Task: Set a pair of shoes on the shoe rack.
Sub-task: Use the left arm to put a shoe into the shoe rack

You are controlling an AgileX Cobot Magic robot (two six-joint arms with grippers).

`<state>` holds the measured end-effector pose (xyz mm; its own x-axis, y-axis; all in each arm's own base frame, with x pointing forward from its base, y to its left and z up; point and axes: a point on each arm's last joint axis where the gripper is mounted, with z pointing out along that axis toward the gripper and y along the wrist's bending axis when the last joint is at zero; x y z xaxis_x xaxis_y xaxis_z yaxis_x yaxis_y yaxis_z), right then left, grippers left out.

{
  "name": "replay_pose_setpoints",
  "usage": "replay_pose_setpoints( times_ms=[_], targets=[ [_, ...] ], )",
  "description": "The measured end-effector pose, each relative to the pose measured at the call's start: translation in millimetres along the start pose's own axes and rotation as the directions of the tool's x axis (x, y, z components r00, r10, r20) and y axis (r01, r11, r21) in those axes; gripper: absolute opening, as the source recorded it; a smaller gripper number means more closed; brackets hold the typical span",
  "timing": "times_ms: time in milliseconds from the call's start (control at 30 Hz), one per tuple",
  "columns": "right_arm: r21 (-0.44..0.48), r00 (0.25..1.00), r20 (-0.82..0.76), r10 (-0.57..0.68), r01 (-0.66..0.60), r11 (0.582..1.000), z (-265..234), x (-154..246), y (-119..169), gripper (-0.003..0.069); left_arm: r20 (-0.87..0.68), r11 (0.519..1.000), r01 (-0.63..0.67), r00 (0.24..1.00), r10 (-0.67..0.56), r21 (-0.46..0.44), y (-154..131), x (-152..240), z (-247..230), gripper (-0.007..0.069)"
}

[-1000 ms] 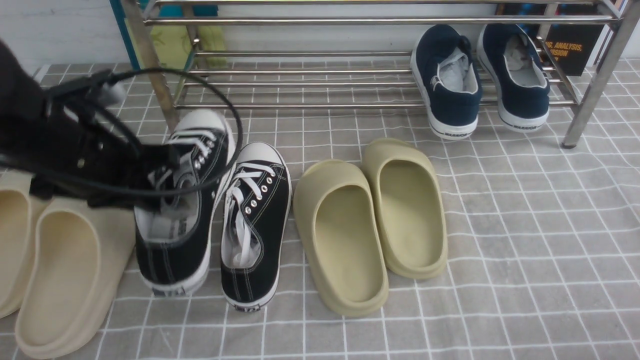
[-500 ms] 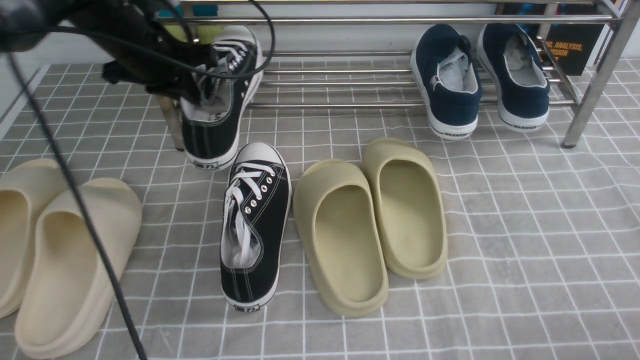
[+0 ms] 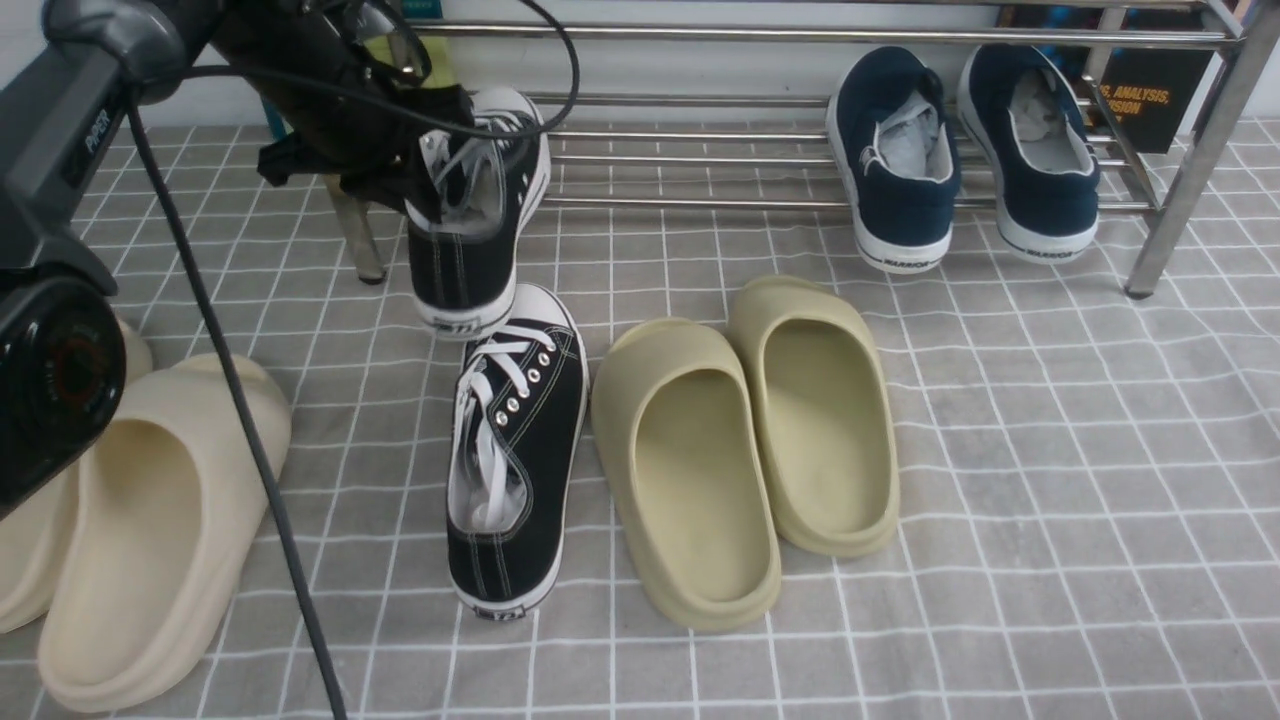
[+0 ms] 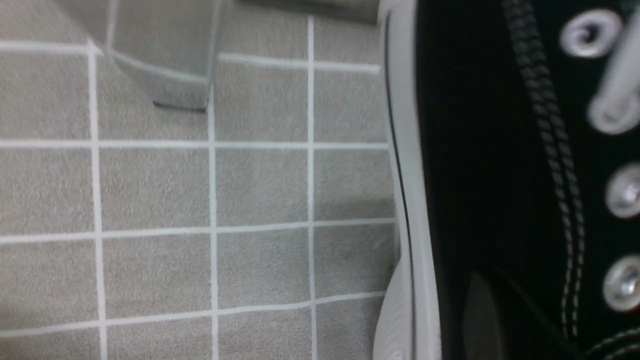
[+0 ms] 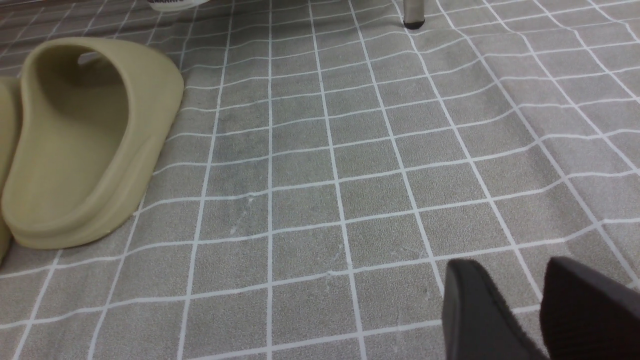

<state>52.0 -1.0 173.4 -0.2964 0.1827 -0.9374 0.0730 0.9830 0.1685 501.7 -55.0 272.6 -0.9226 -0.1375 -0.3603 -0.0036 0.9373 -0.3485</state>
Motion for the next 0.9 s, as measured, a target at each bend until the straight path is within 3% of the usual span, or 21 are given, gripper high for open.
replay_pose_setpoints(
  times_ms=[233,333,367,467,633,900],
  targets=[
    [0.000,1.000,-0.001,0.000,0.000,1.000,0,0,0,0.0237,0.005,0.999,-0.015,1.000,0.015,-0.037,-2,1,-2,-0.0013],
    [0.000,1.000,-0.001,0.000,0.000,1.000,0,0,0,0.0237,0.024,0.991,-0.061,0.998,0.064,-0.123,-9,2,-8,-0.0013],
    [0.000,1.000,-0.001,0.000,0.000,1.000,0,0,0,0.0237,0.036,0.977,-0.101,0.993,0.110,-0.189,-18,4,-13,-0.0013],
    [0.000,1.000,-0.001,0.000,0.000,1.000,0,0,0,0.0237,0.050,0.962,-0.132,0.988,0.148,-0.238,-33,7,-17,-0.0013],
    [0.000,1.000,-0.001,0.000,0.000,1.000,0,0,0,0.0237,0.068,0.954,-0.147,0.983,0.170,-0.263,-50,11,-22,-0.0013],
    [0.000,1.000,-0.001,0.000,0.000,1.000,0,0,0,0.0237,0.152,0.950,-0.123,0.973,0.172,-0.287,-50,4,-23,-0.0013]
  ],
)
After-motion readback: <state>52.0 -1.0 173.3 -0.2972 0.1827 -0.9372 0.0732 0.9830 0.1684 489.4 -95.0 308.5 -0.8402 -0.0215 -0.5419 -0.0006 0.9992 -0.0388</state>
